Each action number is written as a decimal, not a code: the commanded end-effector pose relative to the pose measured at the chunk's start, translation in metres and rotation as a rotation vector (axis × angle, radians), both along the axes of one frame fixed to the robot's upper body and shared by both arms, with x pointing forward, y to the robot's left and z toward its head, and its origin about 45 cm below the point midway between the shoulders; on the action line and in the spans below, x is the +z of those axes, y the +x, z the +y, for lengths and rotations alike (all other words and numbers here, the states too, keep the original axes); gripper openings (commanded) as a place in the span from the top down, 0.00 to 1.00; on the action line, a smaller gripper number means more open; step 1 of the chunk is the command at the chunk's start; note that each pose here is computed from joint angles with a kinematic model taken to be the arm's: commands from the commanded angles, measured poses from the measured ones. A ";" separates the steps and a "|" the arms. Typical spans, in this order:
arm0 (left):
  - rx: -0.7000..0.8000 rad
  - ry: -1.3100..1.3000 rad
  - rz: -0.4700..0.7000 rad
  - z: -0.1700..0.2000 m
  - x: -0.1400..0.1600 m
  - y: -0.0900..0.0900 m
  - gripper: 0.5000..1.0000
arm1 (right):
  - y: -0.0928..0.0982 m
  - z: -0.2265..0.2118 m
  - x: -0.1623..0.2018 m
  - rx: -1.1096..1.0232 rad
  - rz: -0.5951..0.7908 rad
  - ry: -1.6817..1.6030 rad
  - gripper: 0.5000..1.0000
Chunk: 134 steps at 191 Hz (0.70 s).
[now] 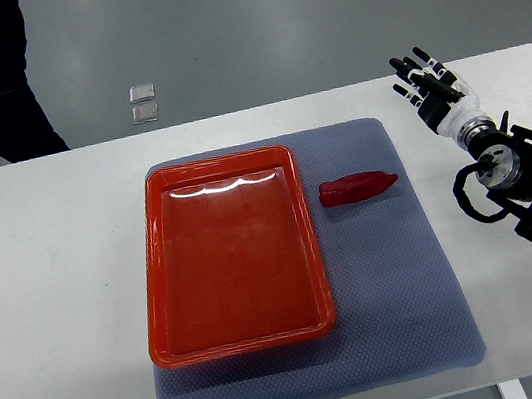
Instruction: Place red pepper on red tray
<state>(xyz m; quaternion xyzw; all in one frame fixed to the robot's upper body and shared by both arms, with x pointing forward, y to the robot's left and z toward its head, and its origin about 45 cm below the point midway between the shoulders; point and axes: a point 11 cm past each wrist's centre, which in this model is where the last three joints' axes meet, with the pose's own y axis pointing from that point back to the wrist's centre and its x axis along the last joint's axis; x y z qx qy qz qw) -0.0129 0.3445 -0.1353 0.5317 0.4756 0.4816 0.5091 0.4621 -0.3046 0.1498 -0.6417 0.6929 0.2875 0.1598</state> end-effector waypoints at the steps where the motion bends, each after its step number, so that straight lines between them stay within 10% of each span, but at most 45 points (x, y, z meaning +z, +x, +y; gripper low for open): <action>1: 0.000 0.002 0.000 0.000 0.000 0.000 0.00 | 0.000 0.000 0.001 -0.001 -0.001 -0.001 0.17; 134: -0.001 -0.009 0.001 -0.003 0.000 -0.001 0.00 | 0.001 0.000 0.001 0.000 -0.002 0.002 0.17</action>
